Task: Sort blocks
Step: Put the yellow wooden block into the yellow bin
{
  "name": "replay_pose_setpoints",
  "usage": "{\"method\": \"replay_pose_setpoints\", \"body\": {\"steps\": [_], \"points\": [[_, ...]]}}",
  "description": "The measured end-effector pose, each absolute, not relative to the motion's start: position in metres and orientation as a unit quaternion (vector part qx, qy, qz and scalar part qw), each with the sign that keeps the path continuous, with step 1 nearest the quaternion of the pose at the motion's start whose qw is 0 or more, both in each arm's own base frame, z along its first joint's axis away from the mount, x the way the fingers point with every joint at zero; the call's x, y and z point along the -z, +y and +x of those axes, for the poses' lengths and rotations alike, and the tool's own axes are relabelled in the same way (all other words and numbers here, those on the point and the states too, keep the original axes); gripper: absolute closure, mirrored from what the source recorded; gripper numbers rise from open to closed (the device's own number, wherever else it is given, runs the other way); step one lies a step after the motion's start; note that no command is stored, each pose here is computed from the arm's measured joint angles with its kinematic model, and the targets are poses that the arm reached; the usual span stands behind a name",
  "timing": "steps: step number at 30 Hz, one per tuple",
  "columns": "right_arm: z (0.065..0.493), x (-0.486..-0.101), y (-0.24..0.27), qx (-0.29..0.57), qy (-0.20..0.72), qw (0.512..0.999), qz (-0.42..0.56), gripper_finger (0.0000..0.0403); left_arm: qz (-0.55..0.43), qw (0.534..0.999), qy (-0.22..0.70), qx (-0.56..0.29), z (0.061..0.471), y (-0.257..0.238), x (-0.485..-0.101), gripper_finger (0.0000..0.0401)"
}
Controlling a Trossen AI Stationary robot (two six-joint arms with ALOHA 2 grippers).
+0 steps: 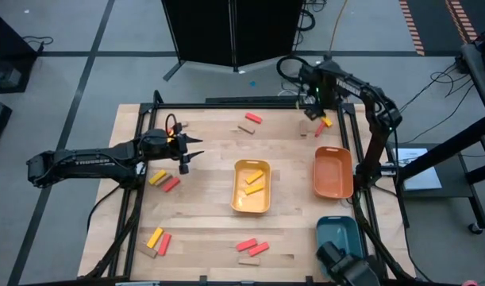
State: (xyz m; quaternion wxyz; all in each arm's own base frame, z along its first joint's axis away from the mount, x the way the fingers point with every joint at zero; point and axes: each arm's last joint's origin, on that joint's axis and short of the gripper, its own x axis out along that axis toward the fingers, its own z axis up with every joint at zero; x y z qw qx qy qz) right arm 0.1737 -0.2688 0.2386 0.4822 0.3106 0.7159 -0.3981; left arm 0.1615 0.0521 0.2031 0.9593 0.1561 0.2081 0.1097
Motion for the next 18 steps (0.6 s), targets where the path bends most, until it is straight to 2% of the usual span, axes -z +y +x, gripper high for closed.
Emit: {"method": "replay_pose_setpoints", "body": {"steps": [3, 6, 13, 18], "points": [[0.161, -0.209, -0.274, 0.385, 0.705, 0.498, 0.327, 0.0197, 0.17, 0.96, 0.193, -0.111, 0.163, 0.053, -0.206, 0.0221], [0.152, -0.198, -0.284, 0.401, 0.679, 0.516, 0.335, 0.0197, 0.174, 0.963, 0.168, -0.117, 0.164, 0.053, -0.211, 0.0221], [0.142, -0.204, -0.3, 0.386, 0.632, 0.561, 0.368, 0.0197, 0.183, 0.967, 0.126, -0.127, 0.166, 0.054, -0.219, 0.0221], [0.146, -0.207, -0.3, 0.38, 0.633, 0.57, 0.36, 0.0197, 0.185, 0.972, 0.088, -0.117, 0.167, 0.053, -0.226, 0.0221]]}}
